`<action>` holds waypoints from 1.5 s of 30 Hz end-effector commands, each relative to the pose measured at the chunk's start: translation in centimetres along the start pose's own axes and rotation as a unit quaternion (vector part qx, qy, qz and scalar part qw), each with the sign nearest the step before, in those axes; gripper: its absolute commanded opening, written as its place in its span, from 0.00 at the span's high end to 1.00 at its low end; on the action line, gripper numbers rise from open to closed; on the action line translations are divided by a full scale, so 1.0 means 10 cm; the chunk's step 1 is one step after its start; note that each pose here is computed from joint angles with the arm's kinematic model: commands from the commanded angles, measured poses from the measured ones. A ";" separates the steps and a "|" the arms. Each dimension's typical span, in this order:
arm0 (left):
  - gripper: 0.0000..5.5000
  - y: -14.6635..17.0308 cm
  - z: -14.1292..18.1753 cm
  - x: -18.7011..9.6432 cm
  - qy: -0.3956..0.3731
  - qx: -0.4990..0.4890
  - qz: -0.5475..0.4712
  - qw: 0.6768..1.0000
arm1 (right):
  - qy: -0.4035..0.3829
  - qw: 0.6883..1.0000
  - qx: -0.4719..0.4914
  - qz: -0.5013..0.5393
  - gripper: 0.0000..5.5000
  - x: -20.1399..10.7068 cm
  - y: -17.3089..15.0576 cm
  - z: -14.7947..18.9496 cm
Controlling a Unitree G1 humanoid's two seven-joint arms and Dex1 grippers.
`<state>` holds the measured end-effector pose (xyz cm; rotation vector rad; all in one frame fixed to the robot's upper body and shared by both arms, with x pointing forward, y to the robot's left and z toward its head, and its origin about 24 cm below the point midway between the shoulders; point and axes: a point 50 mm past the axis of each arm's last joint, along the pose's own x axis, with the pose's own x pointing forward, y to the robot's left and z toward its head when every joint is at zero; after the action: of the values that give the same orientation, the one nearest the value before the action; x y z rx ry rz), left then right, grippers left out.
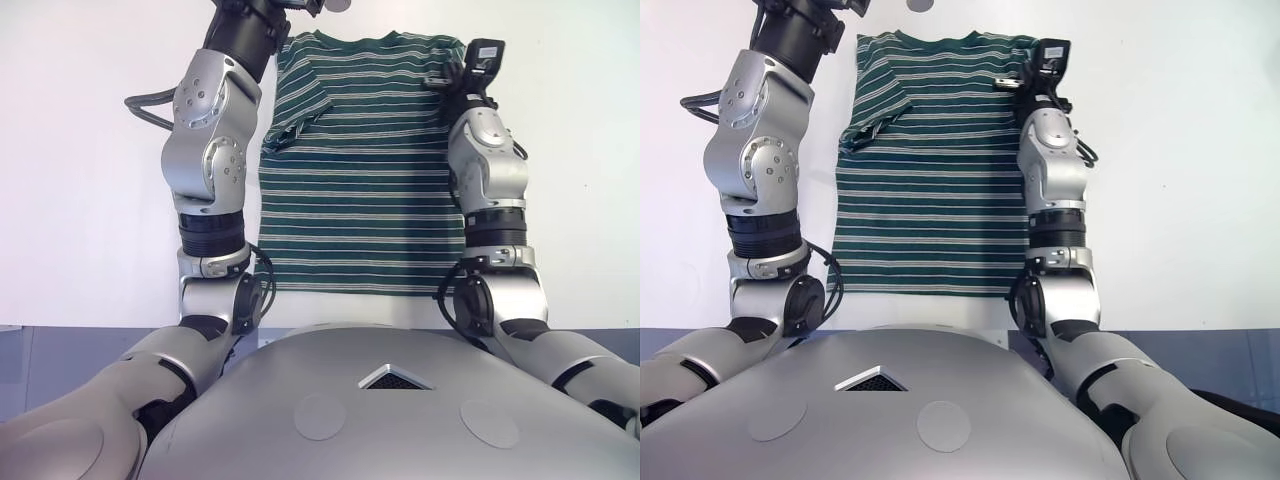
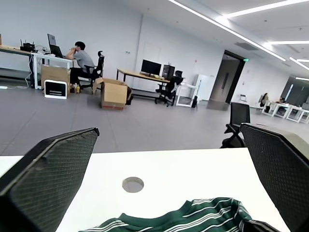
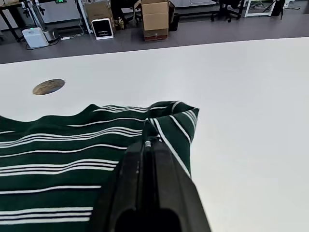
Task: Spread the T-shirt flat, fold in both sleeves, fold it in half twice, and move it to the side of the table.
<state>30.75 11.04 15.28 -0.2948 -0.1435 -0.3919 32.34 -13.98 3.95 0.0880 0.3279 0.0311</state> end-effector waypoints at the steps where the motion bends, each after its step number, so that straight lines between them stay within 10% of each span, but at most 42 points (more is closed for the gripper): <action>1: 0.02 0.01 -0.03 0.00 0.002 0.002 0.009 1.000 | -0.002 0.999 -0.008 0.033 1.00 0.03 0.23 0.09; 9: 0.02 0.01 -0.04 0.01 0.000 0.000 0.012 1.000 | 0.003 0.996 0.014 0.089 1.00 0.01 0.48 0.13; 17: 0.02 0.00 -0.05 0.01 0.001 0.000 0.010 1.000 | -0.007 0.990 0.000 0.142 0.70 -0.06 0.55 0.20; 23: 0.02 -0.02 0.31 -0.03 -0.048 0.098 -0.070 0.992 | -0.171 0.954 -0.105 0.223 0.69 -0.40 0.38 0.71; 27: 0.02 -0.02 0.08 -0.53 0.057 0.379 -0.304 0.872 | -0.223 0.855 -0.380 0.275 0.69 -0.89 -0.13 0.54; 32: 0.02 0.36 -0.20 -1.53 0.132 0.450 -0.476 0.744 | -0.185 0.744 -0.548 0.334 0.51 -1.55 -0.88 0.09; 38: 0.02 0.80 -0.09 -2.12 0.143 0.528 -0.490 0.678 | -0.052 0.639 -0.639 0.425 0.37 -2.34 -1.75 -0.27; 45: 0.02 0.72 -0.49 -2.64 0.195 0.493 -0.576 0.623 | -0.085 0.583 -0.630 0.506 0.37 -2.39 -1.59 -0.46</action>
<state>11.17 25.84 5.72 1.0925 -0.1490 -1.4819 7.54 -31.30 6.18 -1.1547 0.0028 1.3904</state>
